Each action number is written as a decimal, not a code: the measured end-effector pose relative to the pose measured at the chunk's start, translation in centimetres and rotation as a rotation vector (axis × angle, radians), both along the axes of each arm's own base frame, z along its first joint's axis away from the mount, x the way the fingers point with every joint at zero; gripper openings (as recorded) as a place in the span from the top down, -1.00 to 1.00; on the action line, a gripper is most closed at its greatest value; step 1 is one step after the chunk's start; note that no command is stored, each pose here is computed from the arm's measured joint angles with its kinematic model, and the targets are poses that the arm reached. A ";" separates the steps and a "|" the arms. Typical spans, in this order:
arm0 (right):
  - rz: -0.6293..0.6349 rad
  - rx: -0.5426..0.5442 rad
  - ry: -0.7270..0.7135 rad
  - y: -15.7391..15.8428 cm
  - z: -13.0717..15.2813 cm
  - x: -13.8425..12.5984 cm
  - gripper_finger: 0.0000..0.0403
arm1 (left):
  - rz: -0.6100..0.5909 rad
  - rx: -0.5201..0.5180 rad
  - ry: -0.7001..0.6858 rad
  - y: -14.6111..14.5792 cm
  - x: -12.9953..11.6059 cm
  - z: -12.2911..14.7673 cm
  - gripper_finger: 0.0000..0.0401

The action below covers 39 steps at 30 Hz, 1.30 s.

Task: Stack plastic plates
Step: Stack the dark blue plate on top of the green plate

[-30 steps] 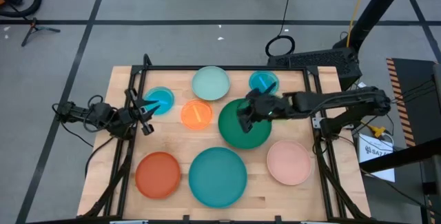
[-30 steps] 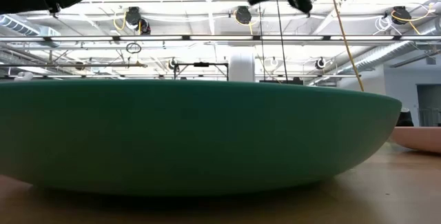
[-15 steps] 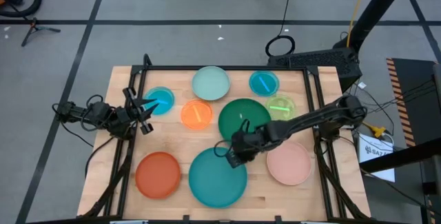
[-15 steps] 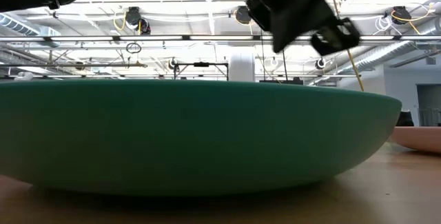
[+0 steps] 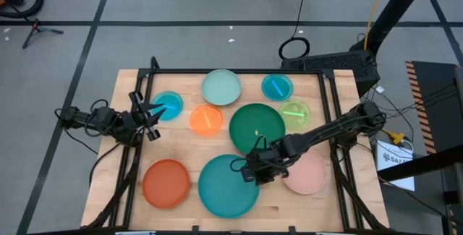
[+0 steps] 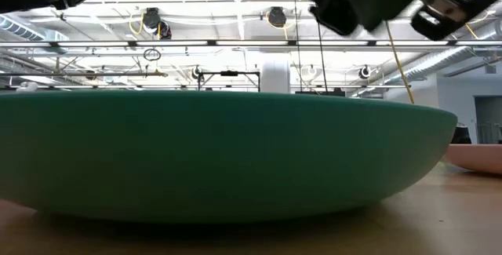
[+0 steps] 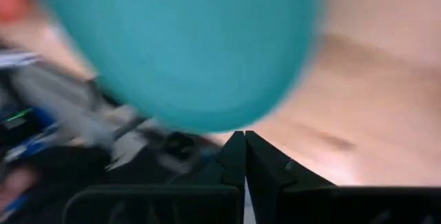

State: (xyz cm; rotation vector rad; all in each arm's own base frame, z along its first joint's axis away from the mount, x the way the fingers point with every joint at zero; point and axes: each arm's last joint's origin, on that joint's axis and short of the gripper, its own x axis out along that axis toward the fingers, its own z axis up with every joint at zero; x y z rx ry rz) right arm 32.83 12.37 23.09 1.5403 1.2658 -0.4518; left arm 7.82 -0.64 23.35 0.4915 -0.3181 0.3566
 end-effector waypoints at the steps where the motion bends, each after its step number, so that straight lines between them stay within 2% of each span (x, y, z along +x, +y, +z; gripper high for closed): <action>1: -0.017 -0.013 -0.035 0.1 0.4 0.3 1.00 | -0.002 -0.004 -0.006 0.0 0.0 0.0 0.60; 4: -0.058 -0.080 -0.122 0.1 2.2 1.0 1.00 | -0.004 -0.013 -0.018 0.0 -0.1 0.1 0.60; 10: -0.083 -0.244 -0.186 0.5 5.5 1.1 1.00 | 0.002 0.000 -0.014 0.0 -0.1 0.1 0.60; 14: -0.090 -0.261 -0.233 1.2 6.6 1.6 1.00 | 0.002 0.001 -0.014 0.0 -0.1 0.1 0.60; 17: -0.079 -0.260 -0.231 1.8 6.2 2.6 1.00 | 0.002 0.001 -0.015 0.0 -0.1 0.1 0.60; 23: 0.015 -0.234 -0.247 2.7 6.1 5.6 1.00 | 0.002 0.001 -0.014 0.0 -0.1 0.1 0.60; 28: 0.052 -0.279 -0.091 2.6 5.6 6.1 1.00 | 0.000 -0.002 -0.014 0.0 -0.1 0.1 0.60; 34: 0.063 -0.327 0.202 2.3 4.2 4.4 1.00 | 0.000 -0.002 -0.014 0.0 -0.1 0.1 0.60; 39: 0.063 -0.348 0.268 2.2 3.1 3.8 0.97 | 0.001 -0.002 -0.014 0.0 -0.1 0.1 0.60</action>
